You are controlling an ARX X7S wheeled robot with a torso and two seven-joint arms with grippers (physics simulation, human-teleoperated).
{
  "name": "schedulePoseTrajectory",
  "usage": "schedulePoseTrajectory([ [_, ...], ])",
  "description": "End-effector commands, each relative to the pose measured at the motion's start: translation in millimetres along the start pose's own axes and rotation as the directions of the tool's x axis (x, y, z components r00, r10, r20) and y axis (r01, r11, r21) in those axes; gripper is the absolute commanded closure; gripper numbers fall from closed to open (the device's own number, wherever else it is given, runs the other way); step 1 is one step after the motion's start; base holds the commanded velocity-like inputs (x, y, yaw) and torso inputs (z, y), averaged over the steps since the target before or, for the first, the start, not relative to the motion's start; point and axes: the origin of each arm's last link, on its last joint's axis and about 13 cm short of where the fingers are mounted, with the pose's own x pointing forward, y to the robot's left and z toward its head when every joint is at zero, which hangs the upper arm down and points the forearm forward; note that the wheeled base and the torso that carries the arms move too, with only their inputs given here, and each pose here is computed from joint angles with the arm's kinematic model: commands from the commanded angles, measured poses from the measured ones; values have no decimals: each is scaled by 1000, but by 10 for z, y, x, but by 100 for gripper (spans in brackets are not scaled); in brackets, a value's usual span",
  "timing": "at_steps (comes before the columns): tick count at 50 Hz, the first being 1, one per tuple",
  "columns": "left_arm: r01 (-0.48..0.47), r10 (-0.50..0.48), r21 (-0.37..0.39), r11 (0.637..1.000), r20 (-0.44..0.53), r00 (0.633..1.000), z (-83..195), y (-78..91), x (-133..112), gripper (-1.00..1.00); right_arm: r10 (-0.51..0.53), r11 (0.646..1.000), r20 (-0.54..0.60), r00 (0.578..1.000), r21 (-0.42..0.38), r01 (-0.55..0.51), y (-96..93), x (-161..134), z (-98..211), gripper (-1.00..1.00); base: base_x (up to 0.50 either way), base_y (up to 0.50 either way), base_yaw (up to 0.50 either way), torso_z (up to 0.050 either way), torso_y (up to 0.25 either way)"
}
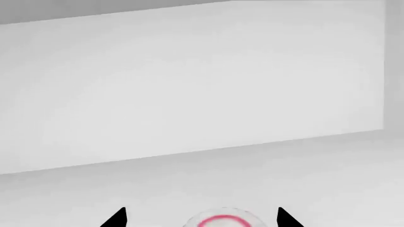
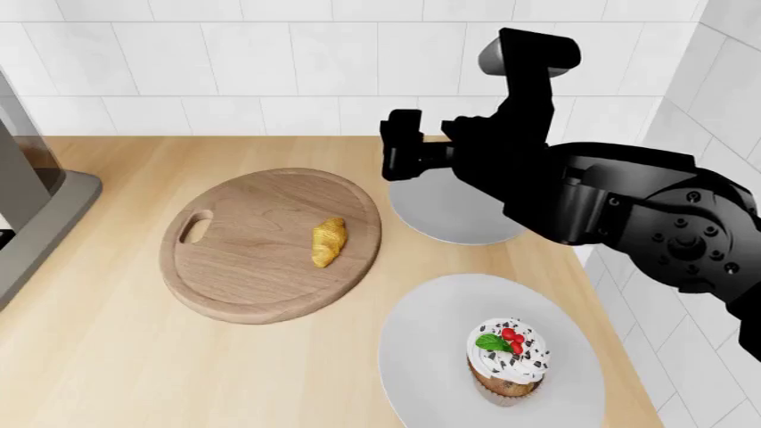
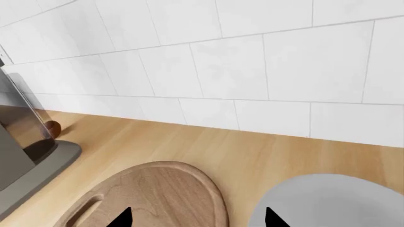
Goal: From the different types of pastries on the counter, select a croissant and place it on the cutting board. Then retrieve a jar of jam from the cabinet and place it alongside the croissant on the cutting board.
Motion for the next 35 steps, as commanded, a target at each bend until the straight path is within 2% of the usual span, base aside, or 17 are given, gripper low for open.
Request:
schedulePoseTrajectory([
  [1,52,-51,17,998,-43,998,-56,-41,35,-100,0,1000,4,1000,1,0,-3,-3,8,-100,0,0,0,0,0],
  [5,79,-79,7,997,-49,996,-61,-59,35,-100,0,1000,5,1000,2,0,-4,-1,7,-100,0,0,0,0,0],
  [28,50,-53,-32,998,-116,992,-222,-41,148,-100,-2,1000,10,1000,3,2,3,-12,30,-100,0,0,0,0,0],
  [35,29,-38,-68,997,-149,988,-265,-35,157,-100,-7,1000,17,1000,6,6,-5,-19,52,-100,0,0,0,0,0],
])
